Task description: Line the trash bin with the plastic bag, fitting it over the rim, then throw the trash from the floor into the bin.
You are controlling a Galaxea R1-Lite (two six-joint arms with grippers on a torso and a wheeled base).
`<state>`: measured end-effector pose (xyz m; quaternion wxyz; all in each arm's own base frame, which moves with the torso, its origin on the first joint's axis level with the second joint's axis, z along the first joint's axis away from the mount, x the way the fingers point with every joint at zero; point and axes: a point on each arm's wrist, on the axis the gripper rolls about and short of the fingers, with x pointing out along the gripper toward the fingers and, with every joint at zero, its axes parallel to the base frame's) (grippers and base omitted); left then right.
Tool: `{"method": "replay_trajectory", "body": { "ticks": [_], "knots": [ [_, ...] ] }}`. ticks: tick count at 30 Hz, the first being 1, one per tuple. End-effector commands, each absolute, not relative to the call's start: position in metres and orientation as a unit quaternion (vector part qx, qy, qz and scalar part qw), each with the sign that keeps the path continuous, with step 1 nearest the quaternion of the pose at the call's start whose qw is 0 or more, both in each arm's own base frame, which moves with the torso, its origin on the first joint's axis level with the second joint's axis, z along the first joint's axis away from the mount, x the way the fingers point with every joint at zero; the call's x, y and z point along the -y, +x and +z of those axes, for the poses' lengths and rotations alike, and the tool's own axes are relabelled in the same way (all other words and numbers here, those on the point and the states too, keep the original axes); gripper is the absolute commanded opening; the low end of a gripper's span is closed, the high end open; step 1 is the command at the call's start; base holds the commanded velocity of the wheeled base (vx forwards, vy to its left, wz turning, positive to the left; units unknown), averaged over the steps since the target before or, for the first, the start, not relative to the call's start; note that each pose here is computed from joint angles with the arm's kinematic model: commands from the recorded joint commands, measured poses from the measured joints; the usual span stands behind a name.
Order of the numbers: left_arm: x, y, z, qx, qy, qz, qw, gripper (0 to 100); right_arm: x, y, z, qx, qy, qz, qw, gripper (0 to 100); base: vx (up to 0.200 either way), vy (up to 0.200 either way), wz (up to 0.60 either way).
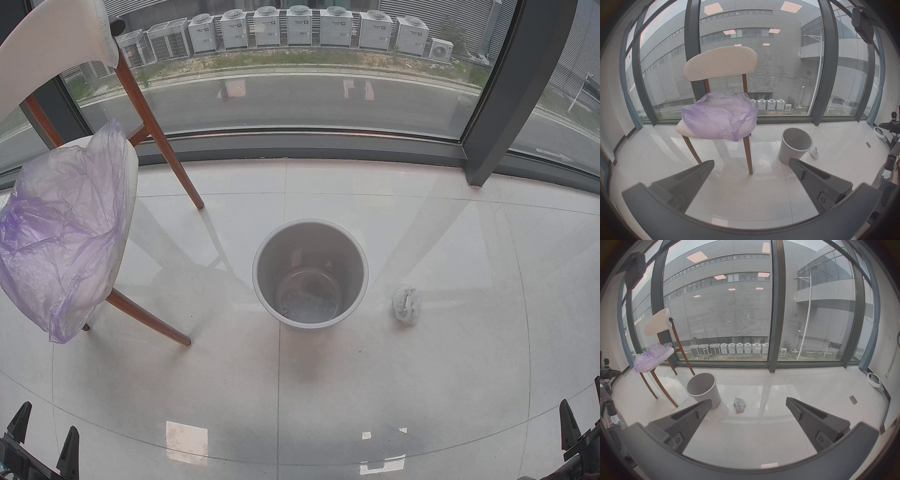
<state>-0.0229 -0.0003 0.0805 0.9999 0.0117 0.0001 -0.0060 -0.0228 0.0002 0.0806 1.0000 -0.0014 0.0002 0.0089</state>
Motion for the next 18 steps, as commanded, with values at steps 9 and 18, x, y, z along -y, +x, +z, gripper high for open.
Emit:
{"method": "replay_trajectory", "body": {
  "ticks": [9,18],
  "knots": [
    [0.0003,-0.0222,0.0758,-0.003,0.013,-0.006,1.000,100,-0.0002,-0.0228,0.0753,-0.001,-0.002,0.008,1.000,100,0.000,0.000,0.00],
    [0.0003,-0.0222,0.0764,0.000,0.015,-0.008,1.000,100,-0.0002,-0.0228,0.0755,0.000,-0.003,0.008,1.000,100,0.000,0.000,0.00]
  ]
}}
